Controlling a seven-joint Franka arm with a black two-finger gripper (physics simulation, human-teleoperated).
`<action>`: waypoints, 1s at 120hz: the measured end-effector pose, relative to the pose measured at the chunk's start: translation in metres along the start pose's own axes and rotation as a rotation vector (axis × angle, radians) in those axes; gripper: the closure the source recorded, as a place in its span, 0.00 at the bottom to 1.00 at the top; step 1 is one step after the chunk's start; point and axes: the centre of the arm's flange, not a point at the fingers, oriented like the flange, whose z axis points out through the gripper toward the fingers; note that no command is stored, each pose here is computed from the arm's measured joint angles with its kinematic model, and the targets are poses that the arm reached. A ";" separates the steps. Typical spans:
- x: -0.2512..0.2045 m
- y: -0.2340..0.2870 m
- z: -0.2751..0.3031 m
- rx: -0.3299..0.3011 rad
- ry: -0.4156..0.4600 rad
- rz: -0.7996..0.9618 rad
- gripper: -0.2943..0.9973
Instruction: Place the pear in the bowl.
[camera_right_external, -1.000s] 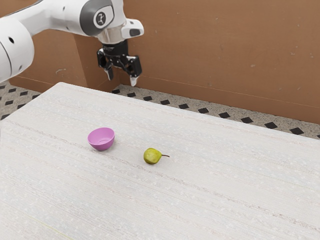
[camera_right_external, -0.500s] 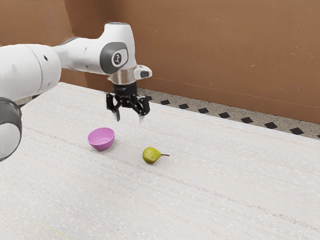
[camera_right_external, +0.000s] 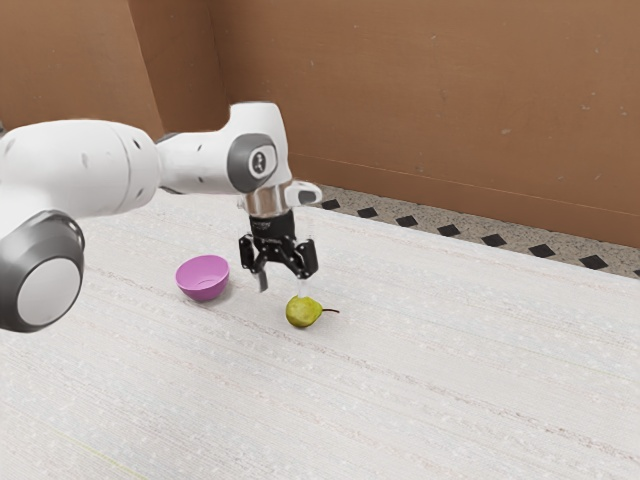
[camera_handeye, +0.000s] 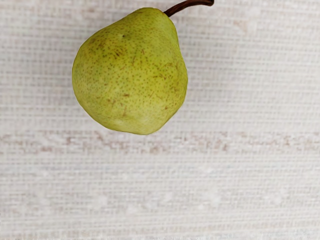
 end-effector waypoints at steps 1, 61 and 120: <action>0.000 0.000 0.001 0.002 -0.003 0.005 0.27; 0.019 0.003 0.032 0.029 -0.025 0.255 0.29; 0.042 -0.003 0.051 0.014 0.029 0.340 0.30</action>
